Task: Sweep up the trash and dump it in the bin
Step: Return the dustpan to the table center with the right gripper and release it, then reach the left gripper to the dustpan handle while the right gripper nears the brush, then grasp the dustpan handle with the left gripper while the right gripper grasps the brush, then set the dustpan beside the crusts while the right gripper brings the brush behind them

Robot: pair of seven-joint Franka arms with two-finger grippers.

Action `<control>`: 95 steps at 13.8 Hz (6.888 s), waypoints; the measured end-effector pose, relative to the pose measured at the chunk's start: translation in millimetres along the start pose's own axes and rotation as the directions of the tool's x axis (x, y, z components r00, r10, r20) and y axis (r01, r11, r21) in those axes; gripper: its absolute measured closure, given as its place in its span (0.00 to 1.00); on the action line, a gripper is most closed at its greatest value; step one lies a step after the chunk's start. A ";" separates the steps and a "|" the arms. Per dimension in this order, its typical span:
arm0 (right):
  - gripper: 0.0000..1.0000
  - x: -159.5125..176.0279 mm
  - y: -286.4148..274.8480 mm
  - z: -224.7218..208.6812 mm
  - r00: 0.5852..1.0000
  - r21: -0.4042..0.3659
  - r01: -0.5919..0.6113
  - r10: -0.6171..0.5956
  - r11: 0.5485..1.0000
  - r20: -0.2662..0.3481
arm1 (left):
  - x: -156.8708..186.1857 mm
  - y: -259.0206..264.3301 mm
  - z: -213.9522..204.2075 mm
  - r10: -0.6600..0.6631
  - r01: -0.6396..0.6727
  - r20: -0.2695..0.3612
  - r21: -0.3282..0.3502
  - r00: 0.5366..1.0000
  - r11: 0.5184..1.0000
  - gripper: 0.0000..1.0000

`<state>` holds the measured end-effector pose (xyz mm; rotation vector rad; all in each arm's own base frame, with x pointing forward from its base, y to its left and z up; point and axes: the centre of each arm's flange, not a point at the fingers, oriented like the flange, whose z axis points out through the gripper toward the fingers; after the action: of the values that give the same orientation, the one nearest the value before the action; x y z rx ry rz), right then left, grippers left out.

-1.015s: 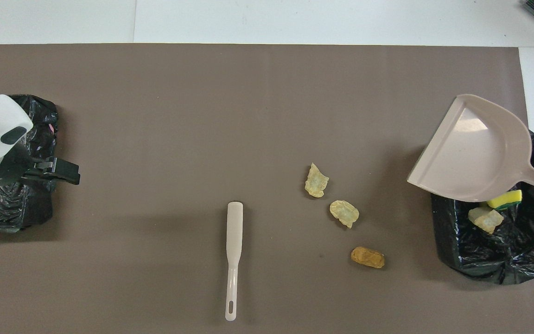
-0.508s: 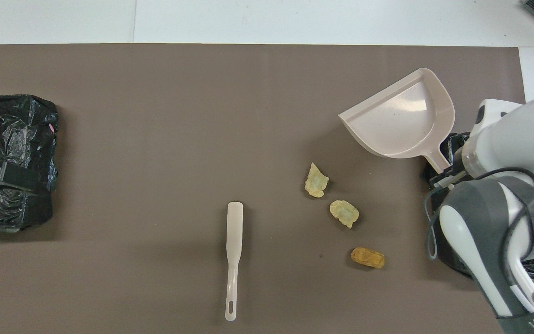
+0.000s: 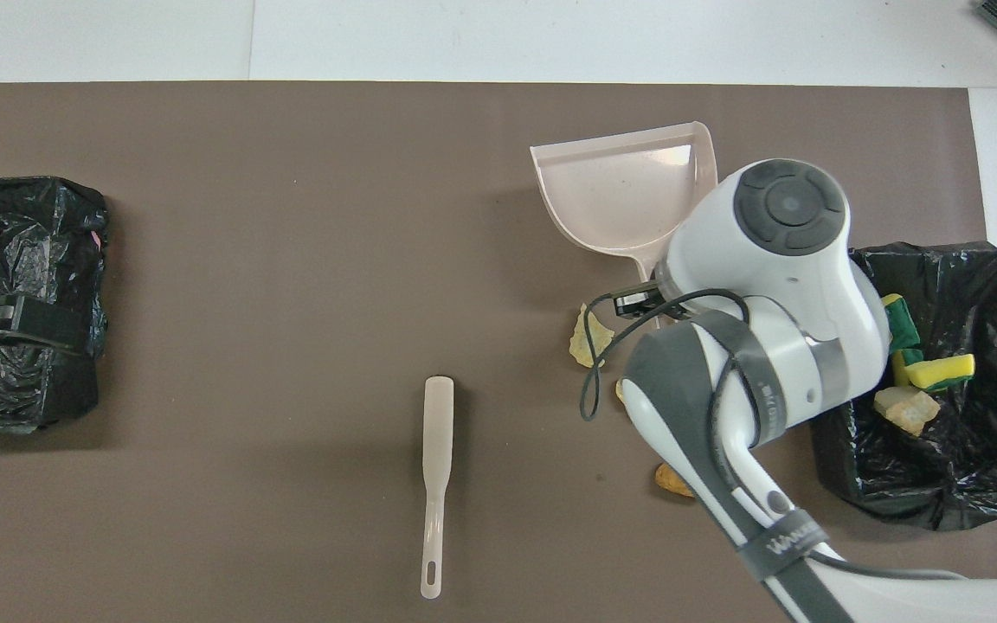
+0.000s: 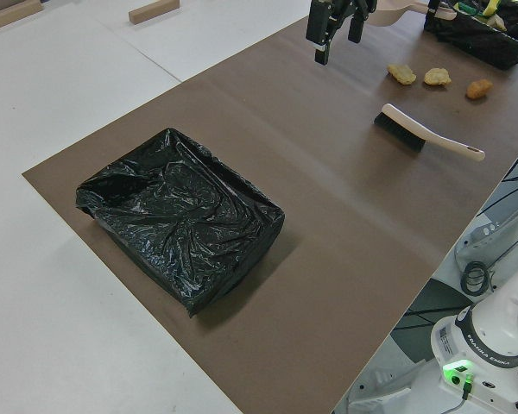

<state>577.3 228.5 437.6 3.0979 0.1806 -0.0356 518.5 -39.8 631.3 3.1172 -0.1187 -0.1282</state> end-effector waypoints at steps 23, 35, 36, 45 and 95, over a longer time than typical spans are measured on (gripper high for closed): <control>0.20 50.2 -188.2 82.6 0.976 0.098 -0.195 0.203 0.976 -0.078 | 13.3 -2.9 -9.5 -0.013 0.013 -0.122 -0.001 0.992 1.000 0.00; 0.00 -39.4 -181.2 -15.0 0.979 0.029 -0.202 0.203 0.979 -0.015 | 13.4 -2.6 -9.3 -0.012 0.012 -0.122 -0.001 0.992 1.000 0.00; 0.00 -57.4 -192.4 -11.6 0.977 0.036 -0.212 0.213 0.977 -0.024 | 13.4 -2.6 -9.3 -0.012 0.012 -0.122 -0.001 0.992 1.000 0.00; 0.00 -183.8 -259.4 56.0 0.967 0.080 -0.250 0.253 0.965 -0.023 | 14.3 1.4 -4.4 -0.005 0.005 -0.116 -0.001 0.993 1.000 0.00; 0.74 -234.3 -13.7 80.6 0.645 -0.111 -0.731 0.735 0.673 0.208 | 124.1 322.0 246.7 0.107 -0.101 -0.181 0.040 0.978 0.994 0.69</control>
<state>341.4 211.8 362.4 2.8454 -1.0835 -0.3700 597.3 -374.4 382.7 3.1240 -0.2819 0.1633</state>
